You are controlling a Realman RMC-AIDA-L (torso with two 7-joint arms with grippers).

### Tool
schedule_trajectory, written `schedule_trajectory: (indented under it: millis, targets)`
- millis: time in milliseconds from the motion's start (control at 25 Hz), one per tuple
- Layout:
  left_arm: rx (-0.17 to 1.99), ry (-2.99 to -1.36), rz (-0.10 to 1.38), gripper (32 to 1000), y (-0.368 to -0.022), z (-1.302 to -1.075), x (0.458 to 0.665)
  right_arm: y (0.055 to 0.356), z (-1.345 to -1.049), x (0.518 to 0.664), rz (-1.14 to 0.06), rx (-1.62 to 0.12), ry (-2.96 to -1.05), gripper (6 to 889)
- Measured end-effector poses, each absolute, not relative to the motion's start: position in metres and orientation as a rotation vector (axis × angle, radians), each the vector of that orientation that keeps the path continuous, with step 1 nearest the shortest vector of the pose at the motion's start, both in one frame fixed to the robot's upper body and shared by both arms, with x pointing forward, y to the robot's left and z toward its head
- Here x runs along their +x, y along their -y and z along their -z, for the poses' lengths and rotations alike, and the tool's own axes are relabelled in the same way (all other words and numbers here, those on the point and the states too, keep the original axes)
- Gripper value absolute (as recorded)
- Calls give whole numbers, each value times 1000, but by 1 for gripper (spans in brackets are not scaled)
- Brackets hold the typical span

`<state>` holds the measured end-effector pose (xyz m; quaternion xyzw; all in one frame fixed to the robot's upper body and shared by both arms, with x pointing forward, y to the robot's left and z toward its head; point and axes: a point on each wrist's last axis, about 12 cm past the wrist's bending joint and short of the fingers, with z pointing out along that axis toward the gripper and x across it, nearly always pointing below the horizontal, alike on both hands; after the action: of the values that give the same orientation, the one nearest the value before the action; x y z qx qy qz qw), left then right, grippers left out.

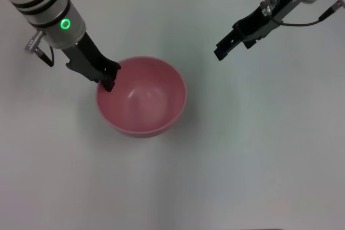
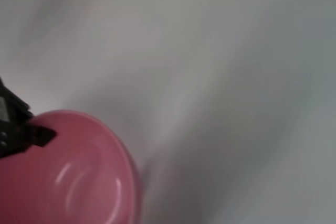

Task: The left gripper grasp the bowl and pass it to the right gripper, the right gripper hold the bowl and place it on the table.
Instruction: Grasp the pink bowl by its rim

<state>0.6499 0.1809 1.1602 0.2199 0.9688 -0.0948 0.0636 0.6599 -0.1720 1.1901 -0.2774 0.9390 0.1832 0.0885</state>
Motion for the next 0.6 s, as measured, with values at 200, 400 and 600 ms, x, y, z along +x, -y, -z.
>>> schedule_trajectory:
  millis: [200,400,600]
  targets:
    - [681,-2915,302,65,-174,-1164,651,163,-1197,661,-574,-835,-2784,866]
    - [699,-2897,317,70,-165,-1170,654,150,-1199,660,-582,-874,-2773,865]
    - [742,-2873,326,75,-151,-1180,656,144,-1198,657,-599,-894,-2780,865]
